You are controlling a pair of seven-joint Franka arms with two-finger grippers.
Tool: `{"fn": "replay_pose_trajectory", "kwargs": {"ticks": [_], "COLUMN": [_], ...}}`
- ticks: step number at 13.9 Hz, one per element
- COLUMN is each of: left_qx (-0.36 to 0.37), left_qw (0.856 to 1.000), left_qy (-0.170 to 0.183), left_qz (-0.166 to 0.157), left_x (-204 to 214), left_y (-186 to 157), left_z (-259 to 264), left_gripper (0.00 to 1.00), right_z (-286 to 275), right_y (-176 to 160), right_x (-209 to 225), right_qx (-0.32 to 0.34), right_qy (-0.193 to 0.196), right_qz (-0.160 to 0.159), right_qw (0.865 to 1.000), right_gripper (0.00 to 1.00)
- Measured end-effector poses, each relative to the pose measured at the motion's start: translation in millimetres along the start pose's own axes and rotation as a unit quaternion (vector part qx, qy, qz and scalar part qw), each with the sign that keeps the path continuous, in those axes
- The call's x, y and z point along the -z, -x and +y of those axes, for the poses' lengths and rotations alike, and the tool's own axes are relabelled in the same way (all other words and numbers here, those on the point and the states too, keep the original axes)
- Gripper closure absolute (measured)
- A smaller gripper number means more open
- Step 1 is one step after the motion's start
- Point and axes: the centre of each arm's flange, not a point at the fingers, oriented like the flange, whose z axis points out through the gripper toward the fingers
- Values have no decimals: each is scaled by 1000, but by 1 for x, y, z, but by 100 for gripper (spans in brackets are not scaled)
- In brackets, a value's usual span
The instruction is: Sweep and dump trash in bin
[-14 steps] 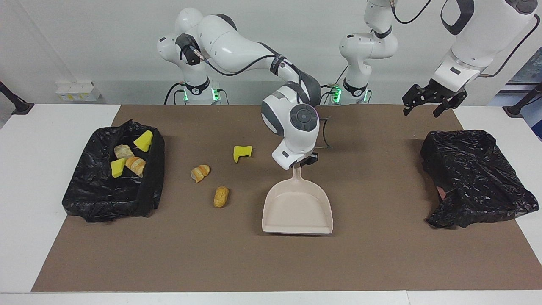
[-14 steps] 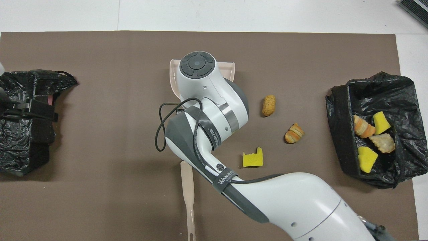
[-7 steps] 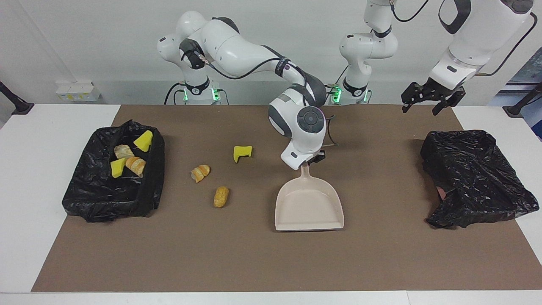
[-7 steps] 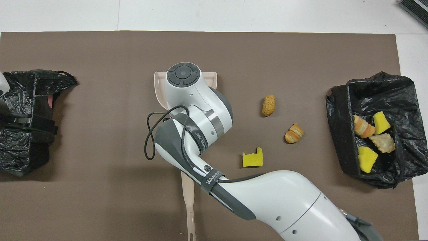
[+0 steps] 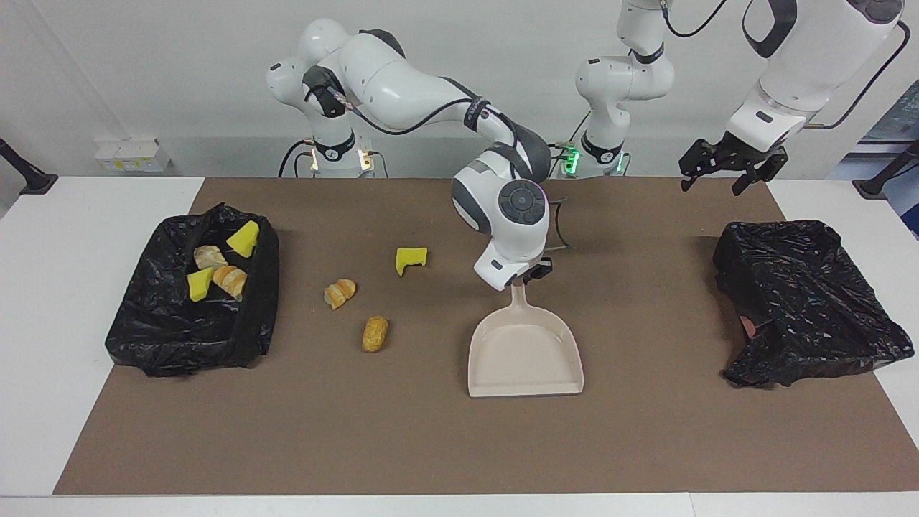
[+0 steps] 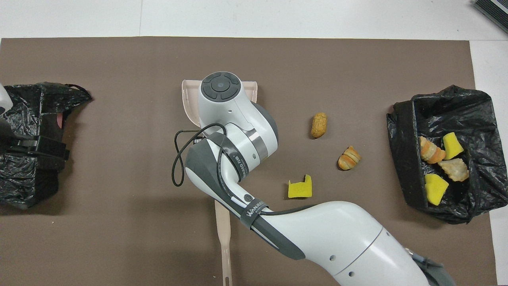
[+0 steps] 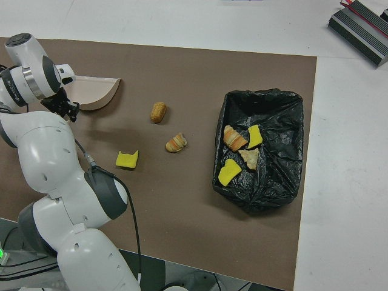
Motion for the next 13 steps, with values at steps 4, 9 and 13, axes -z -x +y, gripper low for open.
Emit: {"fn": "replay_pose_trajectory", "kwargs": {"ticks": [4, 9, 13], "left_qx": [-1, -5, -32], "left_qw": [1000, 1000, 999], "left_qy": [0, -1, -4], "left_qz": [0, 10, 34], "left_x": [0, -2, -23], "left_y": [0, -5, -31], "left_z": [1, 4, 40], "left_gripper": [0, 0, 0], "right_z": [0, 4, 18], "right_y": [5, 67, 143], "right_x": [18, 78, 72], "right_qx": [1, 14, 26], "right_qy": [-4, 0, 31], "right_qz": [6, -19, -55], "right_qw": [1000, 1000, 998], "right_gripper": [59, 34, 20]}}
